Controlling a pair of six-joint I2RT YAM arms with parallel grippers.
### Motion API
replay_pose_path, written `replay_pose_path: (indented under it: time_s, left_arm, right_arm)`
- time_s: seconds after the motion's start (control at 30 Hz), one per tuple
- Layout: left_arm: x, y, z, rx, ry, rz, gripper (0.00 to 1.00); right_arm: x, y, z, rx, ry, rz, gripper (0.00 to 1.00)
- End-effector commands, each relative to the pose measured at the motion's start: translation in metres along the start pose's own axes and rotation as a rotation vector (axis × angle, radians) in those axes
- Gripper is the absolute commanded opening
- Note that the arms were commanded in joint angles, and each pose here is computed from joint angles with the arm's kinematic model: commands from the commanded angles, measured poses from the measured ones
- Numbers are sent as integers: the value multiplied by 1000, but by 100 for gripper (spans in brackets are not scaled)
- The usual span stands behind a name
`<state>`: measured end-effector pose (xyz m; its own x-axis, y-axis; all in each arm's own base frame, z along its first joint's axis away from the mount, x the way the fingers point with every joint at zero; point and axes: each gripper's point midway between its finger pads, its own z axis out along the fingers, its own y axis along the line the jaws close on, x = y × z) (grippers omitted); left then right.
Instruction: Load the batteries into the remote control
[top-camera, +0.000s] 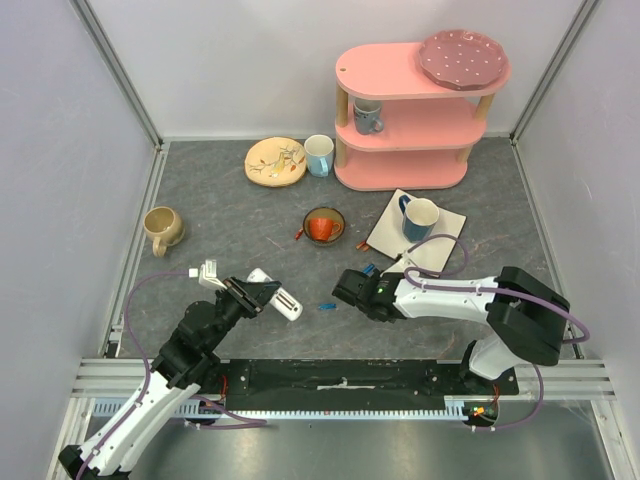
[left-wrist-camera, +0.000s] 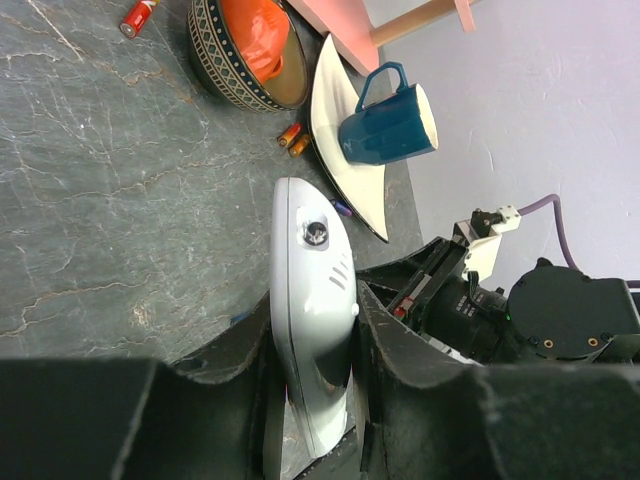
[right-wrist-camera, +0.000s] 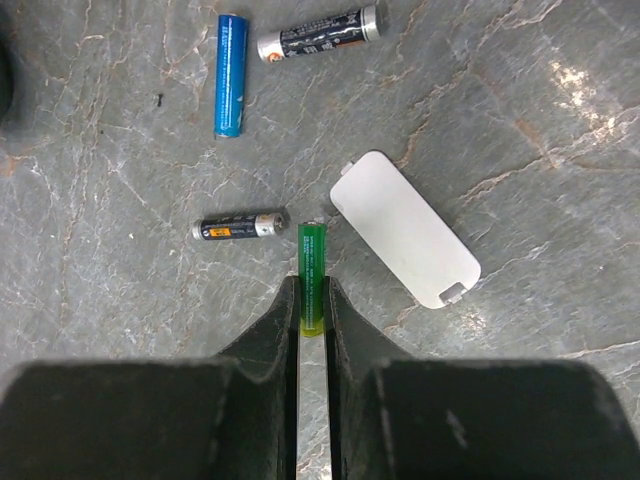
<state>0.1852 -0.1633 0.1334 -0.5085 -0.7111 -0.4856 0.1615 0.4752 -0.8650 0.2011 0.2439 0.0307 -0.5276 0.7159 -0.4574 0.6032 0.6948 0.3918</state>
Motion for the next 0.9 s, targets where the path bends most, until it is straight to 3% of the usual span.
replay_pose_path:
  time_s: [0.0, 0.1, 0.17, 0.63, 0.73, 0.87]
  left_arm:
    - [5, 22, 0, -73, -1, -31, 2]
    - [7, 23, 0, -73, 2, -34, 2]
    - [7, 24, 0, -75, 1, -31, 2]
    - [10, 27, 0, -79, 12, -31, 2]
    - [11, 27, 0, -80, 18, -27, 2]
    - [12, 25, 0, -72, 23, -27, 2]
  right_arm:
    - [0, 6, -1, 9, -15, 47, 0]
    - [7, 5, 3, 13, 2, 19, 4]
    - [10, 4, 4, 12, 15, 10, 13]
    - [14, 14, -1, -14, 38, -96, 37]
    - [9, 19, -8, -45, 37, -165, 39]
    - [-2, 39, -24, -120, 11, -389, 40]
